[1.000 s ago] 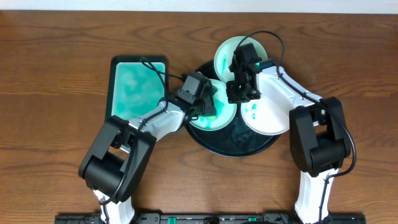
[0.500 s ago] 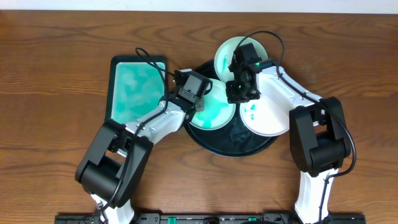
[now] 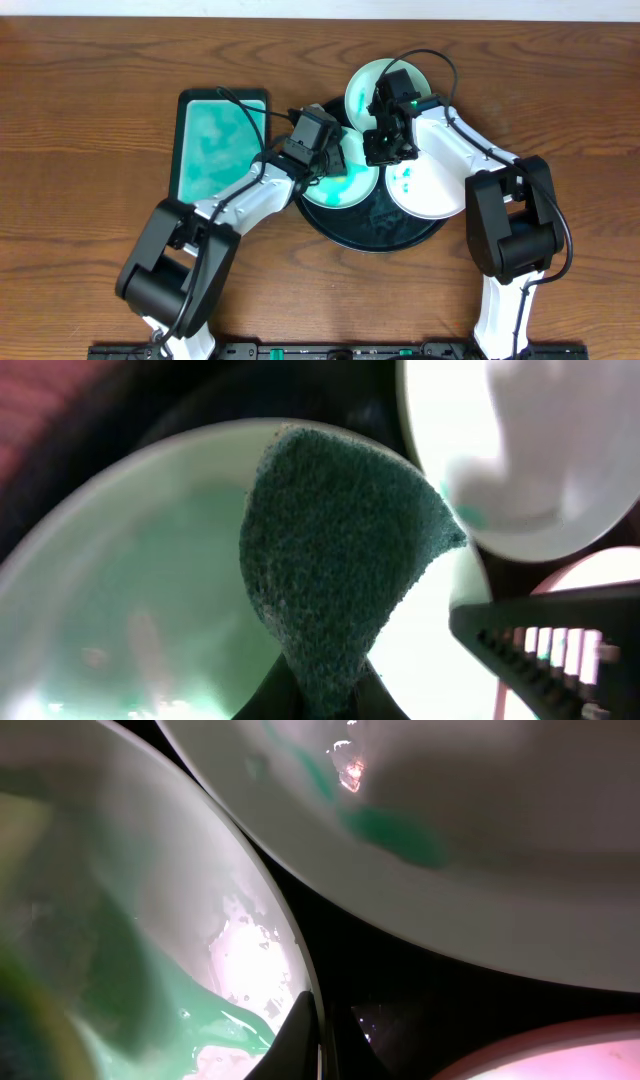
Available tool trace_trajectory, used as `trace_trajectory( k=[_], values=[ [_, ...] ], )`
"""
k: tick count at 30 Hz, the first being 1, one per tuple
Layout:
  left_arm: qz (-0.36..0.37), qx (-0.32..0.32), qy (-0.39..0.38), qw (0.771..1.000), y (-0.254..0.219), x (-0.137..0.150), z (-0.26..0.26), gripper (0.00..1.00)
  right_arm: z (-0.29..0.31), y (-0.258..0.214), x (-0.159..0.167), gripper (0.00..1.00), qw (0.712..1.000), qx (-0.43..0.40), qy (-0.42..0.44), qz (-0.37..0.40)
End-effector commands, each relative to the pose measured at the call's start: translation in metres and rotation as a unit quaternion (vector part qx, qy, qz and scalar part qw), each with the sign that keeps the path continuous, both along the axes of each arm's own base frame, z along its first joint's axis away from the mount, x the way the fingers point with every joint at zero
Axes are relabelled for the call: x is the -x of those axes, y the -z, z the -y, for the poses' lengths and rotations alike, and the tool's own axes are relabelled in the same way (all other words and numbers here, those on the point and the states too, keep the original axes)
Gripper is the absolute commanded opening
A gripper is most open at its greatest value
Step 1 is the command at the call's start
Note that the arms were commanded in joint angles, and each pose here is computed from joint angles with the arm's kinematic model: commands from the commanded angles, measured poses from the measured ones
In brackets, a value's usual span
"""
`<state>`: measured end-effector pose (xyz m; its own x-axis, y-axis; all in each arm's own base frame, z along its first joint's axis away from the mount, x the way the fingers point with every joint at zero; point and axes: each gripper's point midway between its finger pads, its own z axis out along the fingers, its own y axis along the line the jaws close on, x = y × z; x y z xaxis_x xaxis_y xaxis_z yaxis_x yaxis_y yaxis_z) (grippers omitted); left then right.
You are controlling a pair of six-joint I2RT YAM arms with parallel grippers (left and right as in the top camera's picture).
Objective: Clean dirty plates on tray and stack at the side
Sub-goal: 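Scrub the held plate with the sponge in the left gripper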
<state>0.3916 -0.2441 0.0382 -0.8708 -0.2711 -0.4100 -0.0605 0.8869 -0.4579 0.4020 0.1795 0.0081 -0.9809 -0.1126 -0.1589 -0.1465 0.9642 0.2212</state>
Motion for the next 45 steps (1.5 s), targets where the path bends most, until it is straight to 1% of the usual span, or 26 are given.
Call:
trace_trajectory(
  k=[1, 3, 5, 7, 9, 14, 17, 18, 21, 25, 27, 29, 32, 35, 37, 40, 45],
  values=[
    [-0.042, -0.005, 0.003, 0.999, 0.030, 0.012, -0.002, 0.07, 0.003, 0.005, 0.001, 0.01, 1.000, -0.002, 0.013, -0.009],
    [-0.044, -0.020, 0.007, 0.999, 0.039, 0.013, -0.006, 0.07, 0.003, 0.005, 0.001, 0.01, 1.000, -0.002, 0.014, -0.009],
    [-0.045, -0.052, -0.010, 0.998, 0.049, 0.011, -0.018, 0.07, 0.003, 0.005, 0.001, 0.01, 1.000, -0.001, 0.013, -0.009],
    [-0.038, -0.096, -0.029, 0.994, 0.056, 0.009, -0.035, 0.07, 0.003, 0.005, 0.001, 0.01, 1.000, -0.001, 0.013, -0.009],
    [-0.025, -0.143, -0.031, 0.989, 0.057, 0.006, -0.051, 0.07, 0.003, 0.005, 0.001, 0.01, 1.000, -0.001, 0.013, -0.009],
    [0.010, -0.261, -0.016, 0.965, 0.051, -0.001, -0.087, 0.07, 0.003, 0.005, 0.001, 0.01, 1.000, -0.002, 0.013, -0.009],
    [0.026, -0.303, -0.030, 0.952, 0.039, -0.005, -0.103, 0.08, 0.003, 0.005, 0.001, 0.01, 1.000, -0.002, 0.013, -0.009],
    [0.030, -0.305, -0.033, 0.951, 0.034, -0.005, -0.105, 0.07, 0.003, 0.005, 0.001, 0.01, 1.000, -0.002, 0.011, -0.008],
    [0.049, -0.279, -0.037, 0.958, 0.014, -0.010, -0.097, 0.07, 0.003, 0.005, 0.001, 0.01, 1.000, -0.002, 0.011, -0.008],
    [0.077, -0.201, -0.018, 0.976, -0.022, -0.013, -0.072, 0.07, 0.002, 0.004, 0.000, 0.01, 1.000, -0.003, 0.011, -0.005],
    [0.094, -0.153, -0.041, 0.983, -0.051, -0.014, -0.069, 0.07, 0.001, 0.001, -0.003, 0.01, 1.000, -0.005, 0.005, 0.003],
    [0.114, -0.125, -0.055, 0.984, -0.077, -0.017, -0.071, 0.07, 0.000, -0.004, -0.005, 0.01, 1.000, -0.006, -0.005, 0.013],
    [0.150, -0.104, -0.082, 0.980, -0.116, -0.020, -0.089, 0.07, -0.004, -0.017, -0.008, 0.01, 0.999, -0.007, -0.024, 0.034],
    [0.165, -0.099, -0.112, 0.975, -0.139, -0.021, -0.115, 0.07, -0.011, -0.034, -0.011, 0.01, 0.997, -0.009, -0.049, 0.062],
    [0.160, -0.106, -0.135, 0.972, -0.143, -0.022, -0.138, 0.07, -0.010, -0.046, -0.016, 0.01, 0.994, 0.014, -0.052, 0.092],
    [0.130, -0.124, -0.169, 0.969, -0.132, -0.020, -0.173, 0.07, 0.002, -0.067, -0.026, 0.01, 0.986, 0.080, -0.045, 0.142],
    [0.075, -0.149, -0.213, 0.963, -0.113, -0.008, -0.221, 0.07, 0.013, -0.103, -0.034, 0.01, 0.955, 0.184, -0.075, 0.219]
  ],
)
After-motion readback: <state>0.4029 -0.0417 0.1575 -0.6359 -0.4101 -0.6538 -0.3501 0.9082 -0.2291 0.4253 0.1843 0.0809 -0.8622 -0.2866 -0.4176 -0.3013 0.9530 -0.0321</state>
